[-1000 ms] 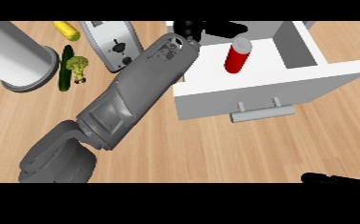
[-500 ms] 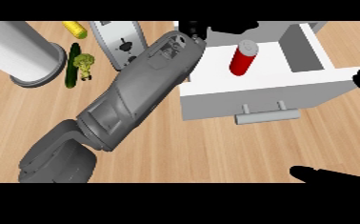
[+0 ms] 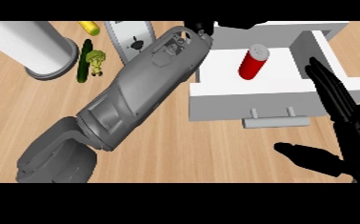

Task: Pick up the can, place it into the drawer and close the drawer

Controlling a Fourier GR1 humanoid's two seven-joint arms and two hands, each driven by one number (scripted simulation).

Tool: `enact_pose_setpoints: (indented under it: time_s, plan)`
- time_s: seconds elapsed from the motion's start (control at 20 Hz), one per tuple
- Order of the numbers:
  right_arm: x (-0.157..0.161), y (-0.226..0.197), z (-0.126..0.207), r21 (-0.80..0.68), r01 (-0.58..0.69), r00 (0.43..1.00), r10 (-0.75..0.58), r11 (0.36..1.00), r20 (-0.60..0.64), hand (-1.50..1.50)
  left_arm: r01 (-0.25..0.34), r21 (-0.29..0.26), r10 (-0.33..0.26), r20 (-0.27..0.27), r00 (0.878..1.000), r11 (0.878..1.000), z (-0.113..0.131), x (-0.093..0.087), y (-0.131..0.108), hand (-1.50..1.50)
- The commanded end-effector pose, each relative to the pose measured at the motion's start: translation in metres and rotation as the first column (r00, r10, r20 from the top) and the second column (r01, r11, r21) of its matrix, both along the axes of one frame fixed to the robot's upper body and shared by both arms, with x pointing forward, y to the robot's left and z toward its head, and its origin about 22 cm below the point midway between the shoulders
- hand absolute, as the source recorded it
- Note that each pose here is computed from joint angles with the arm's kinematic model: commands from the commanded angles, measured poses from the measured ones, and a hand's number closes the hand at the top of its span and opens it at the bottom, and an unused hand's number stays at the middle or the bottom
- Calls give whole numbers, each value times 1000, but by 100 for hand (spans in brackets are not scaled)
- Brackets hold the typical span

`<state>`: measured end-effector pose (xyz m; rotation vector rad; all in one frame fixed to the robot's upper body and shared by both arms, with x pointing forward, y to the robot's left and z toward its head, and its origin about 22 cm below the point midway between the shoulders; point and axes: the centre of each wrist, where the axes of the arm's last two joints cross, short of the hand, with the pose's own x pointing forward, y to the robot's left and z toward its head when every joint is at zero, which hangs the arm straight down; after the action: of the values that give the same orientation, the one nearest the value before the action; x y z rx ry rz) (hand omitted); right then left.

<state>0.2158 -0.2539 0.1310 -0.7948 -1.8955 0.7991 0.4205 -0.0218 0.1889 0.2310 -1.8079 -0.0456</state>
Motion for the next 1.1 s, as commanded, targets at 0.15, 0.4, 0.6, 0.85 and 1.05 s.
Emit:
enact_pose_setpoints:
  time_s: [0.15, 0.4, 0.6, 0.85, 1.05]
  plan:
    - [28, 12, -42, -226, 62, 996, -74, 972, -45, -150, 14, -5, -14, -3, 1000, 1000, 5, -3, -2, -150]
    - [57, 37, -68, -235, 114, 992, -123, 965, -24, -150, -1, 3, 1, -5, 1000, 1000, 10, 4, 25, -150]
    - [74, 33, -99, -198, 165, 985, -171, 966, -13, -150, -6, -6, 6, -13, 1000, 1000, 19, 6, 41, -150]
    - [101, 23, -116, -245, 192, 977, -207, 950, -39, -150, -18, 3, 18, -11, 1000, 1000, 13, 0, 59, -150]
    - [113, 33, -122, -281, 213, 974, -227, 936, -18, -150, -8, 13, 8, -17, 1000, 1000, 27, -3, 85, -150]
